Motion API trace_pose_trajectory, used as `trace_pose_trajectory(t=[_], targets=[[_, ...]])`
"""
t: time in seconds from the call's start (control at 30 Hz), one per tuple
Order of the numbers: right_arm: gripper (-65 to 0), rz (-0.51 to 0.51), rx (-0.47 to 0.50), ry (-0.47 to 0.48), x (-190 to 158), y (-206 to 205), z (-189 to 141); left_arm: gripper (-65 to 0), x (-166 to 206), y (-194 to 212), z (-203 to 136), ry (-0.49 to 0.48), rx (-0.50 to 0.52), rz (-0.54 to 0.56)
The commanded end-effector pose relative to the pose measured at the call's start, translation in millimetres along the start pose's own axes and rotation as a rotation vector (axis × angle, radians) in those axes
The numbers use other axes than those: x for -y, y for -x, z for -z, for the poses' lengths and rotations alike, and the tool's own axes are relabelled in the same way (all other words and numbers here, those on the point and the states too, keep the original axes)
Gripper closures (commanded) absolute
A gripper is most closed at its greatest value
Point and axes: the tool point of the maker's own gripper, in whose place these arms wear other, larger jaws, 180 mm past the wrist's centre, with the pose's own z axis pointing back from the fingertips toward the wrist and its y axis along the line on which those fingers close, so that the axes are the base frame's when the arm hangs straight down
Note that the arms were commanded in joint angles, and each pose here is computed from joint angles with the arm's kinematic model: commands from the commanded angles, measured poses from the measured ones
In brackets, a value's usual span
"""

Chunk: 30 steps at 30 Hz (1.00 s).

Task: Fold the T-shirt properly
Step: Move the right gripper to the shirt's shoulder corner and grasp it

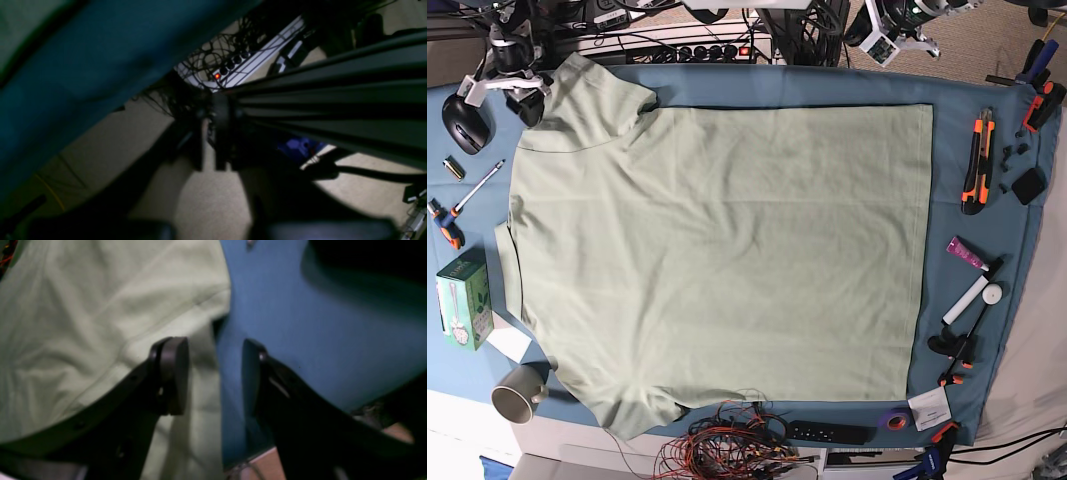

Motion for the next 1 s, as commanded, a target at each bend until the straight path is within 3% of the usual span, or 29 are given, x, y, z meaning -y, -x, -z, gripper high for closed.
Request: trace_pose_trajectory(t=[0.0, 0.1, 0.33, 0.63, 0.97], targets=[[-26.6, -0.002, 0.014, -0.009, 1, -7, 0, -11.0, 3, -3, -3, 0.01, 0.017, 0.002], [-26.6, 0.056, -0.013, -0.021, 5, 5, 2, -15.8, 3, -3, -3, 0.009, 0.016, 0.002], [-26.6, 0.139, -0.086, -0.081, 1, 28, -2, -15.8, 3, -3, -3, 0.009, 0.016, 0.002], [-26.6, 0.161, -0.145, -0.098, 9, 46, -28, -15.8, 2, -5, -3, 0.008, 0.02, 0.004], [-26.6, 0.157, -0.174, -0.11, 7, 51, -29, -15.8, -5, -14, 0, -0.004, 0.042, 0.019]])
